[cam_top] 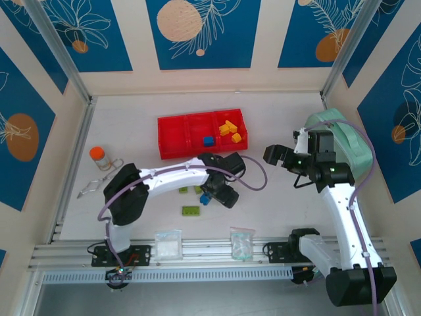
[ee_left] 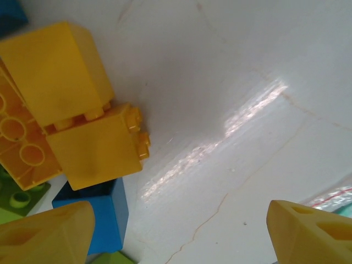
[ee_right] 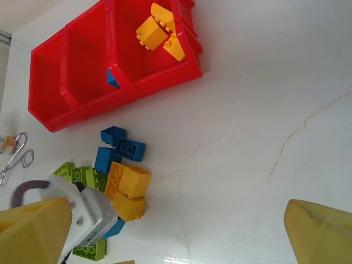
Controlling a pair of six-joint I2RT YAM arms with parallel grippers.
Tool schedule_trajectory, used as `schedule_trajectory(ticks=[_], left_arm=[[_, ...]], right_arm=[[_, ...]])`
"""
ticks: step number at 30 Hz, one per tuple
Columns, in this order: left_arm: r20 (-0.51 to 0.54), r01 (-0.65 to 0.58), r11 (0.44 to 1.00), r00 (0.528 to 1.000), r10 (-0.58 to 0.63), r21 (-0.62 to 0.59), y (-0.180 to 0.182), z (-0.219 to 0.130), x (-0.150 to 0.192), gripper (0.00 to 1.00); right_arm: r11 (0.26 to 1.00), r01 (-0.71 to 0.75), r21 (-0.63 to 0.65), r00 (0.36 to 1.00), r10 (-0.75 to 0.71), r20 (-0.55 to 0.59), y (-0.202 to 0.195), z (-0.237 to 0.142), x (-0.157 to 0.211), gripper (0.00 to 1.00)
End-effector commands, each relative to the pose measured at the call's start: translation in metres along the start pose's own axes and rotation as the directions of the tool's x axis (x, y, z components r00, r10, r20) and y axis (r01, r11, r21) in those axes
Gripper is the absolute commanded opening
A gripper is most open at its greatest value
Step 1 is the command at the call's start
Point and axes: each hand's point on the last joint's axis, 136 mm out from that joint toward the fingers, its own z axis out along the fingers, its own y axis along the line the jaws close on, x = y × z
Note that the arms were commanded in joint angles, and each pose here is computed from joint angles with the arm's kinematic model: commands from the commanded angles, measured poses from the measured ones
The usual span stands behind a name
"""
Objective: Sort the legos into containers by color
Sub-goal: Pick up the lego from the middle-left of the table.
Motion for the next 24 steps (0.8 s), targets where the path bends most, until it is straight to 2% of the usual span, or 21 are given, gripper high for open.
schedule_trajectory(ticks=[1, 10, 14, 20, 24], left_arm=[[-0.016, 0.020, 0.998, 1.000, -0.021, -0.066, 0.011, -0.011, 0.002, 0.81], [-0.036, 0.059, 0.991, 0.997, -0.064, -0.122, 0.027, -0.011, 0.013, 0.79], [-0.039, 0.055, 0.995, 0.998, -0.058, -0.082, 0.030, -0.023, 0.041, 0.79], [-0.092, -0.008, 0.993, 0.996, -0.003, -0.116, 0.053, -0.033, 0.098, 0.85], [-0.112, -0.067, 0.988, 0.992, 0.052, -0.136, 0.062, -0.034, 0.113, 0.85]], right_arm=[[1.000, -0.024, -0.014, 1.000, 0.023, -0.017, -0.001, 0.004, 0.005, 0.99], [0.999, -0.025, -0.026, 0.999, 0.025, -0.033, 0.001, 0.006, 0.006, 0.99], [0.999, -0.025, -0.021, 0.999, 0.024, -0.032, 0.001, 0.005, 0.007, 0.99], [0.999, -0.019, -0.034, 0.999, 0.018, -0.026, 0.003, 0.006, 0.004, 0.99], [0.999, -0.019, -0.037, 0.999, 0.018, -0.027, 0.004, 0.007, 0.002, 0.99]])
